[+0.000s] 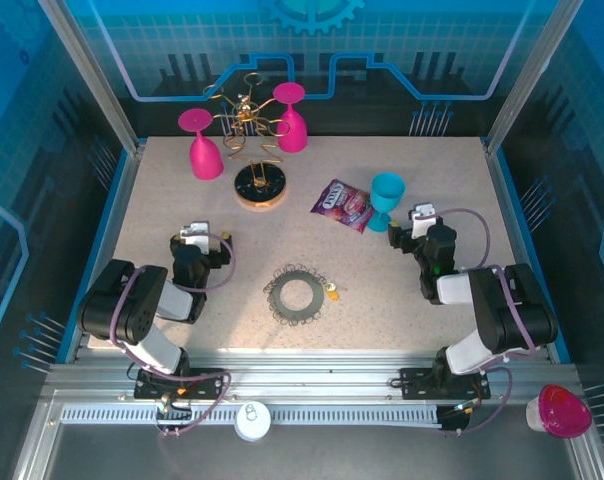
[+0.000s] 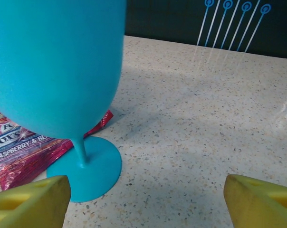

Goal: Put the keys on the keyring

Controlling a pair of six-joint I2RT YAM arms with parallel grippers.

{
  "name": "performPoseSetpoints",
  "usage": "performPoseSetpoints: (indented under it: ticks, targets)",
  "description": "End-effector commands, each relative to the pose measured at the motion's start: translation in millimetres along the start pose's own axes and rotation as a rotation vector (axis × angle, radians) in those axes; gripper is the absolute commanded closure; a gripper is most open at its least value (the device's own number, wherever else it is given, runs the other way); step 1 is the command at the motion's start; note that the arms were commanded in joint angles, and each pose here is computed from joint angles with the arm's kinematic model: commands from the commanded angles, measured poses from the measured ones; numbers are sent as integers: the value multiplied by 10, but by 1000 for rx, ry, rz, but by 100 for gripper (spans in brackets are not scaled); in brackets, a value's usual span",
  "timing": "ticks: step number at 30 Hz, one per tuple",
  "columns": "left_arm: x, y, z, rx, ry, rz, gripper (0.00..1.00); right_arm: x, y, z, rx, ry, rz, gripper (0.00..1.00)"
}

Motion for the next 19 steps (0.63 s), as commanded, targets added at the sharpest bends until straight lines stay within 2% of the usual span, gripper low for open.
performPoseSetpoints:
  ticks: [1,4,12,15,19]
  targets:
    - [68,-54,259,-83,55,35,1,-75,-17,17,-1,-30,-39,15]
    - [63,-182,273,-11,59,1,1,-73,-19,20,0,-30,-38,15]
    - [77,-215,283,-2,66,-3,1,-80,-17,13,2,-34,-38,14]
    - [129,-262,256,27,109,-67,1,-82,-15,22,-1,-35,-35,12]
    - [126,-258,261,20,105,-70,1,-83,-17,22,0,-36,-34,0]
Point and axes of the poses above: each hand's point on the last joint's axis, 136 mm out from that joint toward the fingers, its own y axis back along the fingers, its own x axis along the line the jaws close on, z = x × y, the point moved 6 cm from there along y, back along the fingers, and after that the axes turned 14 degrees about -y, right-handed, at the moved point
